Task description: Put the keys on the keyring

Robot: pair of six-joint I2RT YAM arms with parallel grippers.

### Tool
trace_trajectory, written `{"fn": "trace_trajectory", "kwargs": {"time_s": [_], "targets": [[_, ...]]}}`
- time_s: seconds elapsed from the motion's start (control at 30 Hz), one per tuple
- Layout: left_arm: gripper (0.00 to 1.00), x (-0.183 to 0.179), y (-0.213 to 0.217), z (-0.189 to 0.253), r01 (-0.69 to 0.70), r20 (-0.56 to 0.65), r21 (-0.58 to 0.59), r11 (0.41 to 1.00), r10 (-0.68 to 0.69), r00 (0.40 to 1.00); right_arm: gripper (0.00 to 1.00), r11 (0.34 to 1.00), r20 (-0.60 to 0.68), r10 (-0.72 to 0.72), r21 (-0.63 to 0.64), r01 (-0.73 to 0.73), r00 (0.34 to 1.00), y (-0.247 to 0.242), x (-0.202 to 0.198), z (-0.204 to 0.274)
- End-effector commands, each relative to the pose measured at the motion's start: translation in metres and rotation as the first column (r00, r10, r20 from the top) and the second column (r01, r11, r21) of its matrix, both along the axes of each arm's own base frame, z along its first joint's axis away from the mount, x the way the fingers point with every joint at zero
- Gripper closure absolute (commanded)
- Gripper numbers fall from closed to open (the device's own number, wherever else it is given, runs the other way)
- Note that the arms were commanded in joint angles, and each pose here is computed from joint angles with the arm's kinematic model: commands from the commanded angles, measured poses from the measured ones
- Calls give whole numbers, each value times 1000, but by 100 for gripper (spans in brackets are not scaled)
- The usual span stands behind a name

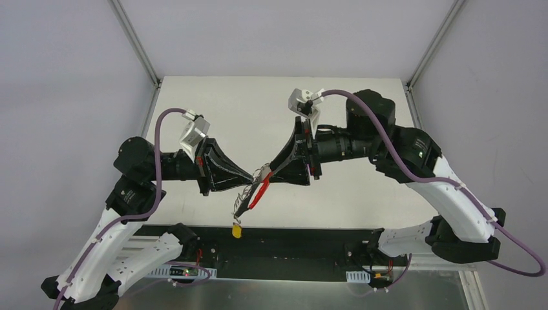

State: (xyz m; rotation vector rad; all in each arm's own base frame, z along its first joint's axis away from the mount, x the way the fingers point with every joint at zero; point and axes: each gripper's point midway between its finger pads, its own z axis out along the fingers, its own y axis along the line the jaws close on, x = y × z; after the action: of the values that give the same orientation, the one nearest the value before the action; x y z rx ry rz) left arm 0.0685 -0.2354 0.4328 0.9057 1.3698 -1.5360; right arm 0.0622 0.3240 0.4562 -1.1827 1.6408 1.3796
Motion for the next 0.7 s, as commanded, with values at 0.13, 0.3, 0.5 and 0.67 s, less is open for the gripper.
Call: {"fn": "trace_trajectory", "kwargs": {"time_s": [0.13,0.3,0.5,0.67], "targets": [[100,-3,0,13,19,65,-6,1000,-18,998,60,997,-137,63,-31,-68,989,11,-12,8],[100,0,-2,12,15,63,0,1000,-15,998,61,996,-163,73,-32,-79,984,19,-11,7],[100,-1,-2,14,20,72,0,1000,-20,997,62,997,-152,44,-57,-53,987,22,-4,0],[100,-4,-1,16,30,84,-2,1000,-30,996,62,996,-140,21,-78,-32,990,24,2,-8]]}}
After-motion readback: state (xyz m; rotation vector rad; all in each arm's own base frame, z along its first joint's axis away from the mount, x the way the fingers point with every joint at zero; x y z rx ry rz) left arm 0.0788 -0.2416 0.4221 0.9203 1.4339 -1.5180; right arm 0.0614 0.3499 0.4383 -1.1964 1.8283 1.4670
